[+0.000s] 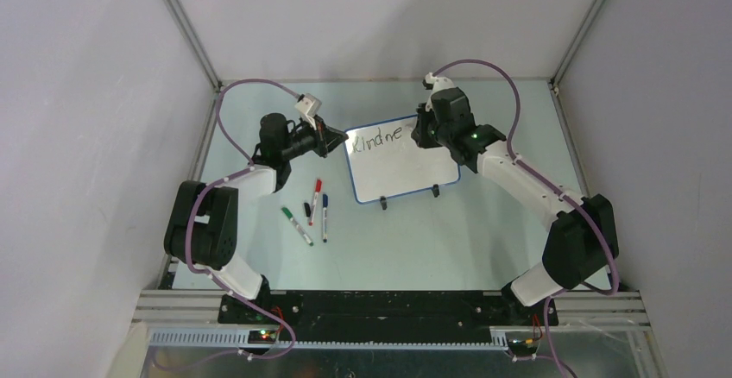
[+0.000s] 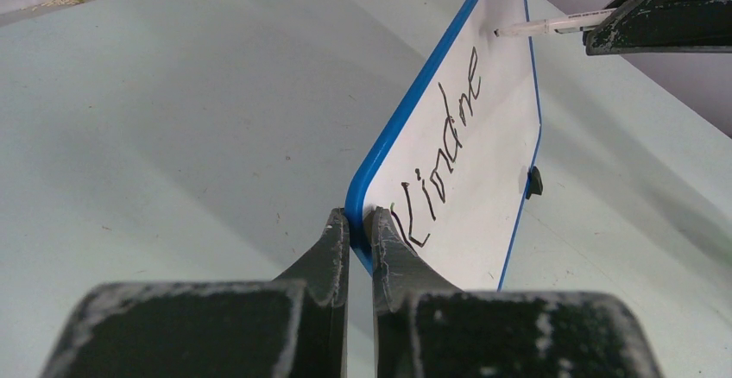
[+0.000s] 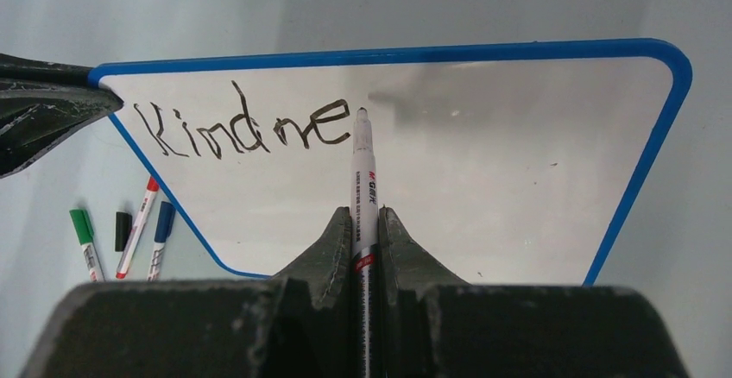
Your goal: Write a sentence on the whiteboard
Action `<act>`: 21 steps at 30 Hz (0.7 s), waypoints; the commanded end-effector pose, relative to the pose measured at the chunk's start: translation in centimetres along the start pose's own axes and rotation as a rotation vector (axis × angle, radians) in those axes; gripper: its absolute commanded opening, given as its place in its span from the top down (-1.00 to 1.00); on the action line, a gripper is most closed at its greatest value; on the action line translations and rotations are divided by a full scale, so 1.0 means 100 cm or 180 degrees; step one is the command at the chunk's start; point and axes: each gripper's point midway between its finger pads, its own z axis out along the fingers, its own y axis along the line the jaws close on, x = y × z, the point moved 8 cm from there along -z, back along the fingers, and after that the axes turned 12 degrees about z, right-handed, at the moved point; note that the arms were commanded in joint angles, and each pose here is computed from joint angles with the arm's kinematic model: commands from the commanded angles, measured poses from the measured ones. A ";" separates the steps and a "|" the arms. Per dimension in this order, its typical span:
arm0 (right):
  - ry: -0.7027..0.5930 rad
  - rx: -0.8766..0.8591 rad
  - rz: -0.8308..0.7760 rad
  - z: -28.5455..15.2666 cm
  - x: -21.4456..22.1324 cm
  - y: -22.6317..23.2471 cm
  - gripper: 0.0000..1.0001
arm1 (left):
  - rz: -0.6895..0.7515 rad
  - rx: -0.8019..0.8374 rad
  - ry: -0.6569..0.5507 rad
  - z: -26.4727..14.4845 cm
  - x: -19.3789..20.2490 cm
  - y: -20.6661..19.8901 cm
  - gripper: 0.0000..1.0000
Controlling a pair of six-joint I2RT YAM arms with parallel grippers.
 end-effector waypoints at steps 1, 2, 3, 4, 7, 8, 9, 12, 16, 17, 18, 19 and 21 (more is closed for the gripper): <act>-0.0202 0.0015 0.0024 0.004 -0.012 0.002 1.00 | 0.0105 -0.0071 0.0190 -0.003 0.015 -0.002 1.00; -0.0209 0.0027 0.0025 0.005 -0.012 0.002 1.00 | 0.0104 -0.0068 0.0191 -0.003 0.015 -0.002 1.00; -0.0217 0.0036 0.0029 0.006 -0.012 0.001 1.00 | 0.0100 -0.0068 0.0195 -0.003 0.016 -0.002 1.00; -0.0214 0.0041 0.0035 0.006 -0.012 0.001 1.00 | 0.0098 -0.0068 0.0198 -0.003 0.016 -0.002 1.00; -0.0212 0.0050 0.0036 0.009 -0.011 0.001 1.00 | 0.0109 -0.0069 0.0190 -0.003 0.015 -0.001 1.00; -0.0210 0.0052 0.0037 0.009 -0.011 0.001 1.00 | 0.0107 -0.0068 0.0192 -0.003 0.015 -0.001 1.00; -0.0204 0.0065 0.0036 0.010 -0.010 0.000 1.00 | 0.0108 -0.0066 0.0192 -0.003 0.015 -0.002 1.00; -0.0207 0.0091 0.0036 0.011 -0.010 -0.001 1.00 | 0.0106 -0.0066 0.0196 -0.003 0.016 -0.002 1.00; -0.0223 0.0098 0.0044 0.012 -0.011 -0.001 1.00 | 0.0111 -0.0067 0.0194 -0.003 0.016 -0.002 1.00; -0.0225 0.0088 0.0044 0.012 -0.011 -0.001 1.00 | 0.0112 -0.0071 0.0193 -0.003 0.015 -0.002 1.00; -0.0225 0.0087 0.0041 0.013 -0.011 -0.001 1.00 | 0.0110 -0.0074 0.0196 -0.003 0.016 -0.002 1.00; -0.0219 0.0070 0.0038 0.013 -0.011 0.000 1.00 | 0.0113 -0.0070 0.0193 -0.003 0.015 -0.002 1.00; -0.0210 0.0046 0.0038 0.013 -0.011 0.001 1.00 | 0.0111 -0.0074 0.0195 -0.003 0.016 -0.002 1.00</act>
